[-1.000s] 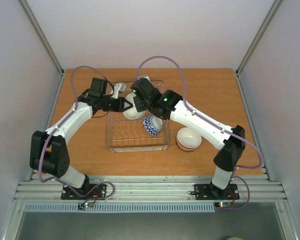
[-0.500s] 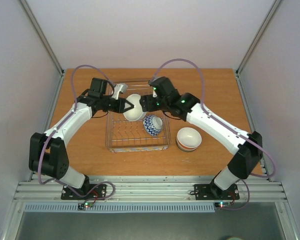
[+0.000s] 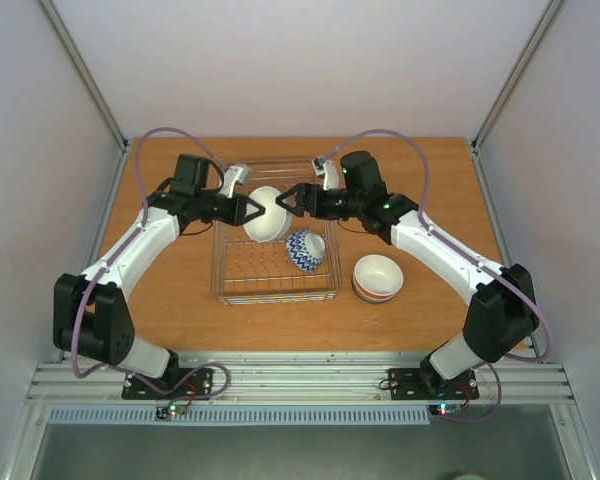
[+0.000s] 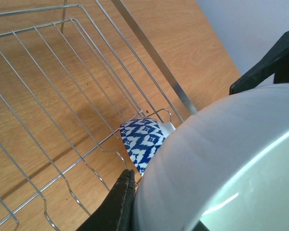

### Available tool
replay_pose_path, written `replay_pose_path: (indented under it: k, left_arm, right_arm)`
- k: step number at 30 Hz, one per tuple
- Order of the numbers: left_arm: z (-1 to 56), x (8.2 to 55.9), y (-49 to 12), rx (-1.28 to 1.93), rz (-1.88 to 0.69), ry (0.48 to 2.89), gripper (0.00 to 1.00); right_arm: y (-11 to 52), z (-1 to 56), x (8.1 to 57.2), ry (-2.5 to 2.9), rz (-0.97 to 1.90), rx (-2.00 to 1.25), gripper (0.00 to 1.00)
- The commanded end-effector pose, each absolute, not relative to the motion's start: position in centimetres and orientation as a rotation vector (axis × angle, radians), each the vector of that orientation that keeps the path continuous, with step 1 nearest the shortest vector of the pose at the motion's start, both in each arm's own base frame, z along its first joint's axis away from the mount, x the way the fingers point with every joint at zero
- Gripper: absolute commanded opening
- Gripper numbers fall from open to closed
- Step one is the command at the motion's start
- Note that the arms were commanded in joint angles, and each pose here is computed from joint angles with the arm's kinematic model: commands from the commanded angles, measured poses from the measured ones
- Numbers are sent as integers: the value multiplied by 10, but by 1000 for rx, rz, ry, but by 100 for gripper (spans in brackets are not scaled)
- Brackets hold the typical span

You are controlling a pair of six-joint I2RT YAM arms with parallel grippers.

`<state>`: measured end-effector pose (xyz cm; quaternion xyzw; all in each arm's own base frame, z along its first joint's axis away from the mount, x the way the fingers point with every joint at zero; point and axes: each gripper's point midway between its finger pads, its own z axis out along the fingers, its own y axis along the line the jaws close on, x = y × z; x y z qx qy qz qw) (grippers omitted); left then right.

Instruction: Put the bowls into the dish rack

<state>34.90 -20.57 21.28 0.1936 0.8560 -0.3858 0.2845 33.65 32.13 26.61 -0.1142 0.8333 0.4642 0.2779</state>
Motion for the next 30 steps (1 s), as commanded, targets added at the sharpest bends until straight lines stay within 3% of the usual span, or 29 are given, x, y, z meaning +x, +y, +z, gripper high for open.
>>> replay_pose_path:
  k: [1,12,30]
  left_arm:
    - [247,349,-207,569,-1035,2162,0]
    - [251,350,-204,570,-991,2147,1]
    - [256,347,-205,585,-1023,2122,0]
  right_arm:
    - [340,289,318,2163,1527,-395,89]
    - [353,283,301,2159,1764,-450,92]
    - [348,235,290,2321,1617,-449,98]
